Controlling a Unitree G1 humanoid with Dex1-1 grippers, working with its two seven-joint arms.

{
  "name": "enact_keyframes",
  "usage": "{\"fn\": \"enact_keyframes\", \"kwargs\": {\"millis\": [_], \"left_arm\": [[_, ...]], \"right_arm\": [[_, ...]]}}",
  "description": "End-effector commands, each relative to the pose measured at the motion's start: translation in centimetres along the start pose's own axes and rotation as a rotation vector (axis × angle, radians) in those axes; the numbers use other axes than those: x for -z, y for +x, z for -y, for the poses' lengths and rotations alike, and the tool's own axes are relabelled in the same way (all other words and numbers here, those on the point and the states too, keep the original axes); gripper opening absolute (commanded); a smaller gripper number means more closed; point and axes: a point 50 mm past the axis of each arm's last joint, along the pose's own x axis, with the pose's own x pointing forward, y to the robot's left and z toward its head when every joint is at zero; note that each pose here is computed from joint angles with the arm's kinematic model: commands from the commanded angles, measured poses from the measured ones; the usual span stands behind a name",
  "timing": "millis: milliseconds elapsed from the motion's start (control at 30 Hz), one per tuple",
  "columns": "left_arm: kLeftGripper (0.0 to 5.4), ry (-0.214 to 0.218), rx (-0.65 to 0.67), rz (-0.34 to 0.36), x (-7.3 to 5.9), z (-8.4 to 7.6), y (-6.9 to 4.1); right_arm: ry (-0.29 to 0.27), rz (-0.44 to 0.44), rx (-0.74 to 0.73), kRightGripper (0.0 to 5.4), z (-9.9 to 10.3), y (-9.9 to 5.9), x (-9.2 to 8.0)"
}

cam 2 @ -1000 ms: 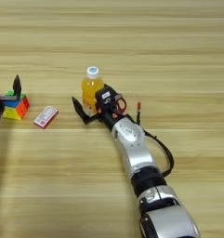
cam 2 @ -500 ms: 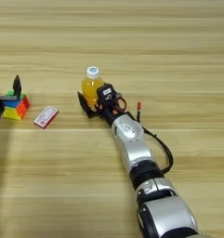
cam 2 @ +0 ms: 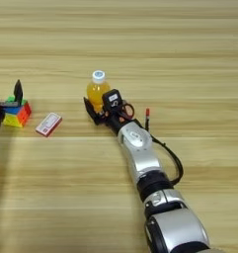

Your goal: Move the objects on the table

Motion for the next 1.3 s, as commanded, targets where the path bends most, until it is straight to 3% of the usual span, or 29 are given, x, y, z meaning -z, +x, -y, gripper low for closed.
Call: {"fn": "enact_keyframes", "kwargs": {"millis": [33,533,833,1300], "left_arm": [[5.40,0.012,0.007,-0.011,0.1,0.1,0.0],[5.40,0.012,0.008,-0.010,0.1,0.3,0.0],[5.40,0.012,0.008,-0.009,0.1,0.4,-0.1],[5.40,0.013,0.005,-0.007,0.0,0.6,-0.1]], "right_arm": [[-0.011,0.055,0.020,3.42,0.5,0.4,-1.3],[-0.031,0.132,0.110,3.42,3.0,-0.6,-3.5],[-0.059,0.143,0.233,3.42,6.2,-2.8,-4.3],[-0.101,0.089,0.397,3.42,9.8,-6.2,-3.8]]}}
